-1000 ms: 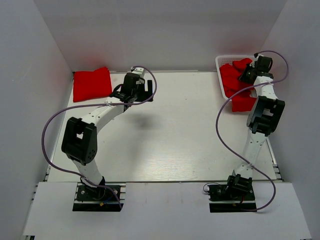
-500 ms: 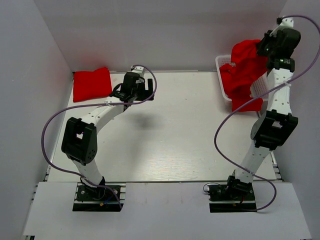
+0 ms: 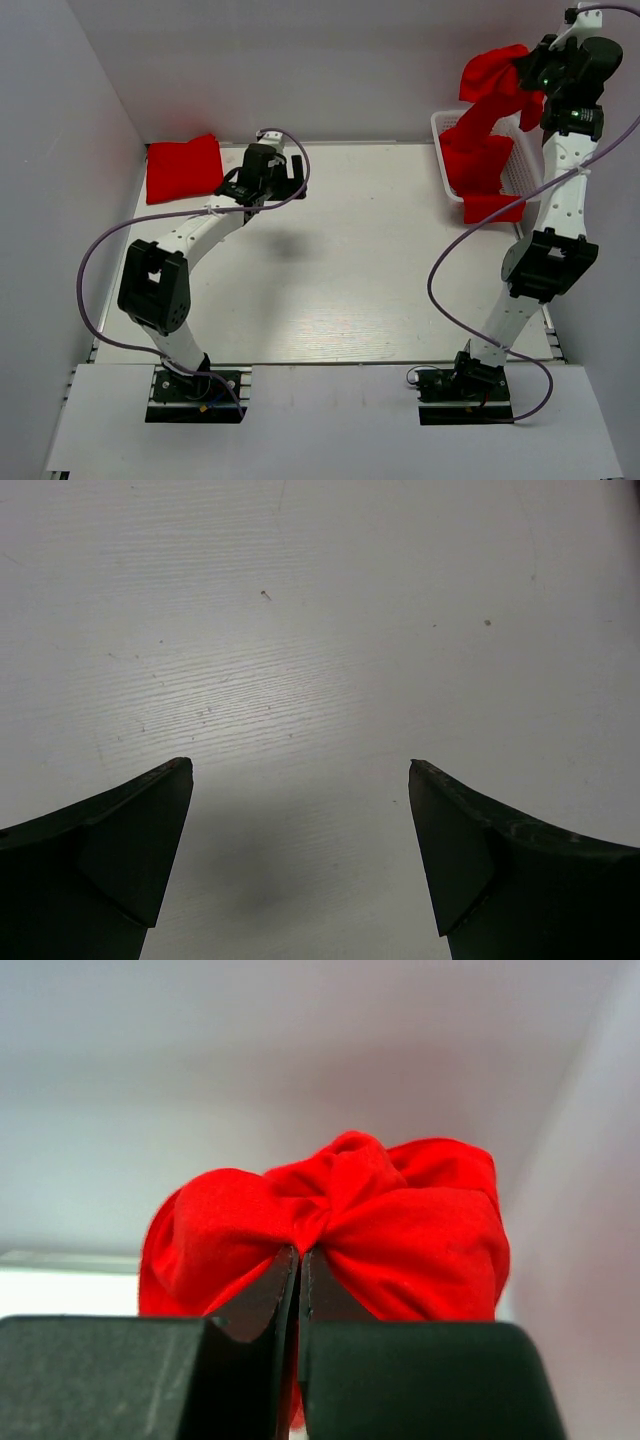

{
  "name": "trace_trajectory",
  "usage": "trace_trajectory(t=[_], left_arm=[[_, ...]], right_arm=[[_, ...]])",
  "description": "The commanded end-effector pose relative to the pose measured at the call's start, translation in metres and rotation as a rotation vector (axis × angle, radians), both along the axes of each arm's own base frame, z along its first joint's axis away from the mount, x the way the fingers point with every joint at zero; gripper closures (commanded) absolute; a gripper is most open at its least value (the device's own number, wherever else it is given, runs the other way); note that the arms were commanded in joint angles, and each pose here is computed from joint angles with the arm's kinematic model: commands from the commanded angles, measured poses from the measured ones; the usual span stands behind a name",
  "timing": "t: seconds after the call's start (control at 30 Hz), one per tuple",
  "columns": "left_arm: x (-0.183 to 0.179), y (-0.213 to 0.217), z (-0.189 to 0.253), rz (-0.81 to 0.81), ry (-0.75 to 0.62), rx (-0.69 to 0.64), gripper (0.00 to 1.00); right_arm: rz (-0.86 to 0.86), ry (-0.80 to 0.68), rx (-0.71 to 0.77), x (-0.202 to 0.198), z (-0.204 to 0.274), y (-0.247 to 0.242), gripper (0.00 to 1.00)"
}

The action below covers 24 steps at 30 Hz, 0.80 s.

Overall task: Fold and stack the t-shirts
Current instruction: Move the tshirt to the center of the board

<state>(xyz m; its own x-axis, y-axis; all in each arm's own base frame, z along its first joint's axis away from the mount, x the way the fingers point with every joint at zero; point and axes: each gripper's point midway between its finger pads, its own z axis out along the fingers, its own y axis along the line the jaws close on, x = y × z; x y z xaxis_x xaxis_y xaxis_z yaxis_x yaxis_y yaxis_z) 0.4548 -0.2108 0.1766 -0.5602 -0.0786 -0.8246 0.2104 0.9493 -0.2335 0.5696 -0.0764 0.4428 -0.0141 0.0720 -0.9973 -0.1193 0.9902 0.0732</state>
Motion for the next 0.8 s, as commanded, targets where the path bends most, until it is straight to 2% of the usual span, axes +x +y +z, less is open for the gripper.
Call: trace_trajectory(t=[0.0,0.07,0.13,0.17,0.27,0.4,0.43,0.5,0.6,0.63,0.67,0.77], left_arm=[[-0.007,0.009,0.037,0.04,-0.052,-0.039,0.01],[-0.014,0.014,0.039,0.053,-0.034,-0.036,0.01],[-0.02,0.019,0.047,0.076,-0.034,-0.042,0.01],[-0.023,0.024,0.047,0.105,-0.02,-0.039,0.01],[-0.042,0.038,0.047,0.151,0.022,-0.027,0.01],[-0.073,0.059,0.048,0.227,0.062,-0.031,0.01],[-0.079,0.065,0.049,0.252,0.063,-0.032,0.01],[-0.099,0.078,0.052,0.308,0.066,-0.061,0.01],[-0.118,0.098,0.047,0.397,0.07,-0.066,0.01],[-0.125,0.102,0.054,0.411,0.055,-0.083,0.01],[-0.131,0.105,0.048,0.412,0.07,-0.072,0.01],[-0.141,0.098,0.044,0.35,0.097,-0.081,0.01]], right_arm=[[0.245,-0.218,-0.079,-0.055,0.095,0.066,1.0],[0.309,-0.229,-0.091,-0.073,0.104,0.086,1.0],[0.449,-0.2,-0.088,-0.083,0.091,0.121,1.0],[0.498,-0.222,-0.098,-0.097,0.099,0.135,1.0],[0.728,-0.168,-0.101,-0.121,0.07,0.199,1.0],[0.851,-0.125,-0.108,-0.142,0.045,0.252,1.0],[0.864,-0.071,-0.092,-0.138,0.02,0.259,1.0],[0.916,-0.045,-0.07,-0.149,0.006,0.284,1.0],[0.985,0.16,0.017,-0.16,-0.094,0.311,1.0],[1.019,0.197,0.027,-0.17,-0.112,0.327,0.84],[1.008,0.356,0.052,-0.175,-0.165,0.324,0.11],[0.988,0.611,0.11,-0.188,-0.231,0.317,0.1]])
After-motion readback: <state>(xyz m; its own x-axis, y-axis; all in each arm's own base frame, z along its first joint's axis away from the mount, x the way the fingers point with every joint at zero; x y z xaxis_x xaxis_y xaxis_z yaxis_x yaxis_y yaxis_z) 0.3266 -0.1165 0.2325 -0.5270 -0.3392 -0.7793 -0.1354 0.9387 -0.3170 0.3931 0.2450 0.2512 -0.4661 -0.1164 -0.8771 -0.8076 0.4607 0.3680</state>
